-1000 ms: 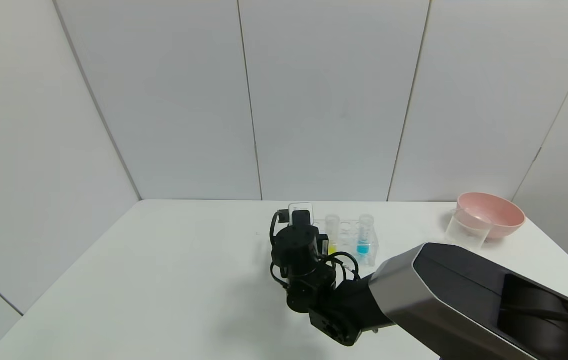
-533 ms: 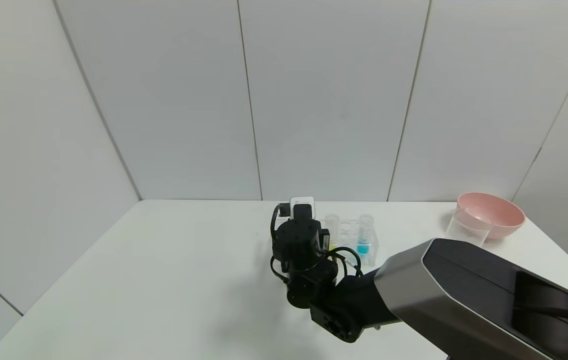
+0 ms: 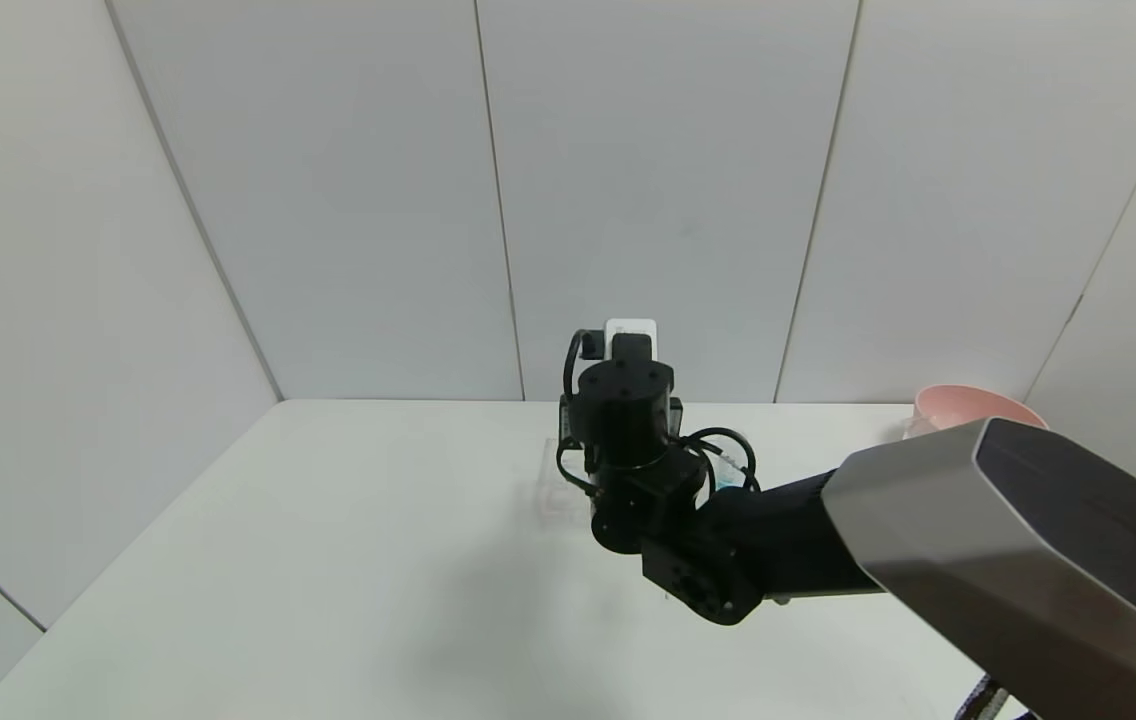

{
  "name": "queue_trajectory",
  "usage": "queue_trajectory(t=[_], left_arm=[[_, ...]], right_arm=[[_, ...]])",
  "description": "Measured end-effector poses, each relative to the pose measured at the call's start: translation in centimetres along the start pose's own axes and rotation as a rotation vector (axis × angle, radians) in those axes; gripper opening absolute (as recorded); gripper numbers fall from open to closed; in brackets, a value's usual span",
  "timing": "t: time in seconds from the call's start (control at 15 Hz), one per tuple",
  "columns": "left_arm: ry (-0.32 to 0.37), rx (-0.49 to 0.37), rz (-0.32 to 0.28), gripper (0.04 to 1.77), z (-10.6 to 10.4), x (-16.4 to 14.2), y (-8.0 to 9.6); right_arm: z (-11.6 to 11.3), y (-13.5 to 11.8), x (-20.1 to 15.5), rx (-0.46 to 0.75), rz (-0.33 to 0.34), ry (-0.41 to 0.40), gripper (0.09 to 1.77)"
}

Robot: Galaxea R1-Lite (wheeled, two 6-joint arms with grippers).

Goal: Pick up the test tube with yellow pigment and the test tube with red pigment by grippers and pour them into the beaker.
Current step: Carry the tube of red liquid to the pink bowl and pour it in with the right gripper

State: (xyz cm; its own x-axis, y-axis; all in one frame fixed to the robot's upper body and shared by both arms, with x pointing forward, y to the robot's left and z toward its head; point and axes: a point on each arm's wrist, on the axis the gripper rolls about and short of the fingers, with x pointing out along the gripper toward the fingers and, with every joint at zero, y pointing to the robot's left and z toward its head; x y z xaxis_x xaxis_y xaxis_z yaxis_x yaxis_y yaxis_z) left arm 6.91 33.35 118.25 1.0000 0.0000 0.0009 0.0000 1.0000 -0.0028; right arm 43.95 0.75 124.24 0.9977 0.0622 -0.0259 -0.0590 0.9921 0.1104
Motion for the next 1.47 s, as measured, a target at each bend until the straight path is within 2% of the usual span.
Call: queue_trajectory(t=[0.13,0.27,0.4,0.53,0.73,1.13,1.27,1.47], left_arm=[[0.000,0.000,0.000,1.76,0.0,0.0,0.0],[0.000,0.000,0.000,1.76,0.0,0.0,0.0],[0.000,0.000,0.000,1.76,0.0,0.0,0.0],[0.000,0.000,0.000,1.76,0.0,0.0,0.0],[0.000,0.000,0.000,1.76,0.0,0.0,0.0],[0.000,0.000,0.000,1.76,0.0,0.0,0.0],[0.000,0.000,0.000,1.76,0.0,0.0,0.0],[0.000,0.000,0.000,1.76,0.0,0.0,0.0]], right_arm=[[2.3,-0.3,-0.4,0.033,0.014,-0.034,0.51],[4.7,-1.3,-0.7,0.060,-0.001,-0.066,0.51],[6.9,-3.2,-0.8,0.075,-0.031,-0.091,0.51],[8.8,-6.2,-0.7,0.067,-0.071,-0.104,0.51],[10.8,-13.2,-0.1,0.030,-0.106,-0.101,0.51],[13.2,-29.7,0.6,-0.057,-0.210,-0.091,0.51],[13.6,-34.5,0.3,-0.103,-0.210,-0.082,0.51],[13.7,-40.5,-0.5,-0.208,-0.181,-0.056,0.51]])
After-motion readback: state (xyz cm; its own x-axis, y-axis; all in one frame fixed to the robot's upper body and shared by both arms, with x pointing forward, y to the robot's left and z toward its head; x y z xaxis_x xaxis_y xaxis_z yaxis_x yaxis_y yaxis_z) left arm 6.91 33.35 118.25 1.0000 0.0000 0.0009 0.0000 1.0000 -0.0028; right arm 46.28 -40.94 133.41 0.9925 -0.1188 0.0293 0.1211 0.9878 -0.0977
